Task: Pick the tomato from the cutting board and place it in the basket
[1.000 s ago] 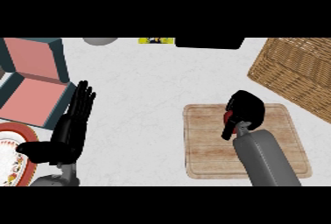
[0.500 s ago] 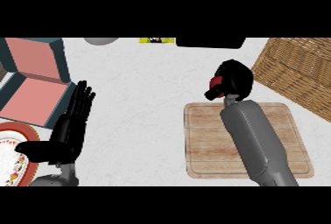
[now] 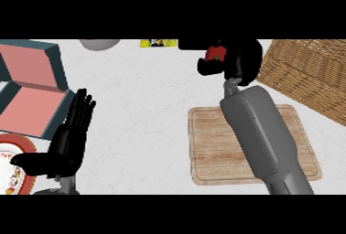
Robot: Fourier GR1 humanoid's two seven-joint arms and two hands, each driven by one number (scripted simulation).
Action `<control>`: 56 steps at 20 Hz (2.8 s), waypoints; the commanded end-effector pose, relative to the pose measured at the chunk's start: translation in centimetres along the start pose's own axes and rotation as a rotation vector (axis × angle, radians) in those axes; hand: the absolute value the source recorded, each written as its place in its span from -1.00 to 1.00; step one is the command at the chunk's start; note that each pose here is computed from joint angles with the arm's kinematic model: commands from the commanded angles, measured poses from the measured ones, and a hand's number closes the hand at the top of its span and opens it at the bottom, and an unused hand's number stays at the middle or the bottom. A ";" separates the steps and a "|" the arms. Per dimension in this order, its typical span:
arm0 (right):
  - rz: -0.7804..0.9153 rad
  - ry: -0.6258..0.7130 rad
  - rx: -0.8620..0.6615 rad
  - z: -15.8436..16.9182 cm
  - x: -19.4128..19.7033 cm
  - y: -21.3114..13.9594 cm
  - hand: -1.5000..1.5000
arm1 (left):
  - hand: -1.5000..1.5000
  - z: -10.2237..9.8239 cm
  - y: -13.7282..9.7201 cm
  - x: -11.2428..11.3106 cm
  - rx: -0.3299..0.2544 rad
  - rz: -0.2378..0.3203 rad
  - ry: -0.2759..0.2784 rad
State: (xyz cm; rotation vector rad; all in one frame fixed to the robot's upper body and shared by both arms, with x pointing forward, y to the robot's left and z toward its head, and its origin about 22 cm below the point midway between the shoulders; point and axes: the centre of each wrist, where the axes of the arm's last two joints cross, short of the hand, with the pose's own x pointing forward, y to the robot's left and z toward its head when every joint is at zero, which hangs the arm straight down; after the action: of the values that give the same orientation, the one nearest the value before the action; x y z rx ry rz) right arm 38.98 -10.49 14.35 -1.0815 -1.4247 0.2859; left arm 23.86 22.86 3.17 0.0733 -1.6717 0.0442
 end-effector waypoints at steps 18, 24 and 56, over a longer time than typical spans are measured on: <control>0.197 0.224 -0.176 -5.4 -6.2 -11.5 1.00 | 0.00 -0.6 1.5 -0.1 0.012 -0.019 -0.006; 0.184 0.252 -0.210 -6.6 -7.4 -13.8 1.00 | 0.00 -0.8 1.4 0.6 0.029 -0.004 0.006; 0.210 0.409 -0.188 -9.9 -25.0 -12.5 1.00 | 0.00 -0.7 1.4 0.5 -0.006 -0.007 -0.022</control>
State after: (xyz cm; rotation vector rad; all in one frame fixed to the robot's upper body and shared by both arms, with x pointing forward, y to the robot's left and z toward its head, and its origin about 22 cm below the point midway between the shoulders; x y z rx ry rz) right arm 37.70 -38.41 10.20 -1.3501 -1.0381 0.1211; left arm 24.41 23.61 3.75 0.0801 -1.6799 0.0469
